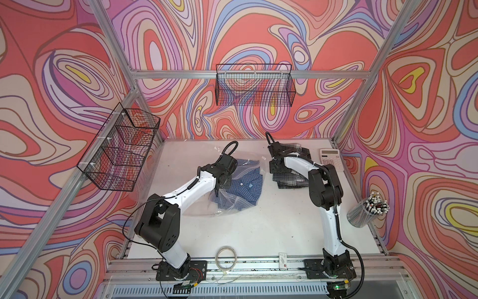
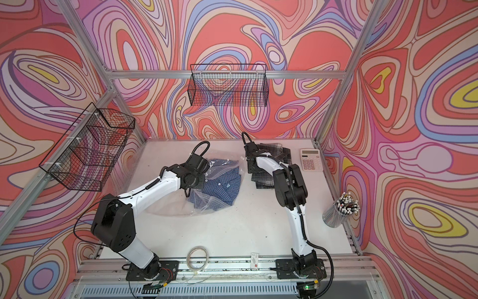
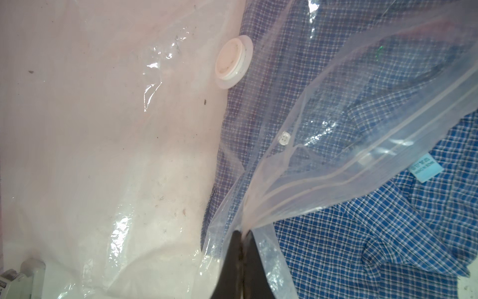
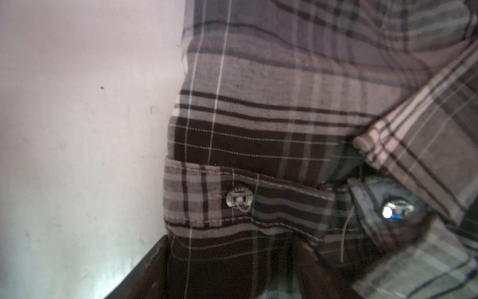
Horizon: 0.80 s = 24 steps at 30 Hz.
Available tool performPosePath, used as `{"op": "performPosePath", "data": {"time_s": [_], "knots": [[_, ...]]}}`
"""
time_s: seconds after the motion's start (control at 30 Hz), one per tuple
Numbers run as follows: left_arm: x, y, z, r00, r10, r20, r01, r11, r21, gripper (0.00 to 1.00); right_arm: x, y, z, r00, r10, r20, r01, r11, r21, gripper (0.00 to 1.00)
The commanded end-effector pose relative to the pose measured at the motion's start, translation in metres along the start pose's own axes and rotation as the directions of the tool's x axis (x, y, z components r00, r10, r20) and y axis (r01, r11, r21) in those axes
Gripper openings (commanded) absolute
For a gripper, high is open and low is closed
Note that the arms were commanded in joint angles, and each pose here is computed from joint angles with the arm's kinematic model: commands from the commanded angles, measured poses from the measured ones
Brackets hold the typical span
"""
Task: Take the shirt out of the vacuum bag
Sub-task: Place the shirt at the center of the board, then take out the shirt from the vacuum bag.
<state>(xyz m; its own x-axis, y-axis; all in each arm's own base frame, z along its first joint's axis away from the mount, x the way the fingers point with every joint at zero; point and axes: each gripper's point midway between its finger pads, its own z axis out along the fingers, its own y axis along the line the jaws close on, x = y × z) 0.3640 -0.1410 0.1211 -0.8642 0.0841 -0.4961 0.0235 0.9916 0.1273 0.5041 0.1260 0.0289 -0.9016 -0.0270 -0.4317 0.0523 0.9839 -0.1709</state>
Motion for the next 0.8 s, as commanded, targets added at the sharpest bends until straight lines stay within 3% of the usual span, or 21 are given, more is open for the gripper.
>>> {"op": "performPosePath", "data": {"time_s": [0.0,0.3,0.4,0.57,0.77], "knots": [[-0.001,0.01,-0.006,1.0,-0.012,0.012,0.012,1.0,-0.023,0.0,0.025,-0.016,0.0,0.998,-0.025,-0.052,0.028,0.998,0.056,0.74],[-0.004,0.007,-0.012,1.0,-0.018,0.021,0.018,1.0,0.0,0.0,0.015,-0.014,-0.043,0.999,0.032,0.008,-0.032,0.999,-0.04,0.71],[-0.004,0.006,-0.014,1.0,-0.02,0.022,0.02,1.0,0.014,0.0,0.01,-0.007,-0.069,0.992,0.104,0.065,-0.093,0.984,-0.149,0.7],[-0.007,0.0,-0.019,1.0,-0.013,0.026,0.012,0.998,0.057,0.0,0.029,0.044,-0.109,0.97,0.233,0.069,-0.161,0.828,-0.537,0.69],[-0.014,-0.007,-0.025,0.999,0.003,0.038,-0.006,0.995,0.096,0.0,0.061,0.08,-0.123,0.975,0.217,0.037,-0.138,0.732,-0.667,0.7]]}}
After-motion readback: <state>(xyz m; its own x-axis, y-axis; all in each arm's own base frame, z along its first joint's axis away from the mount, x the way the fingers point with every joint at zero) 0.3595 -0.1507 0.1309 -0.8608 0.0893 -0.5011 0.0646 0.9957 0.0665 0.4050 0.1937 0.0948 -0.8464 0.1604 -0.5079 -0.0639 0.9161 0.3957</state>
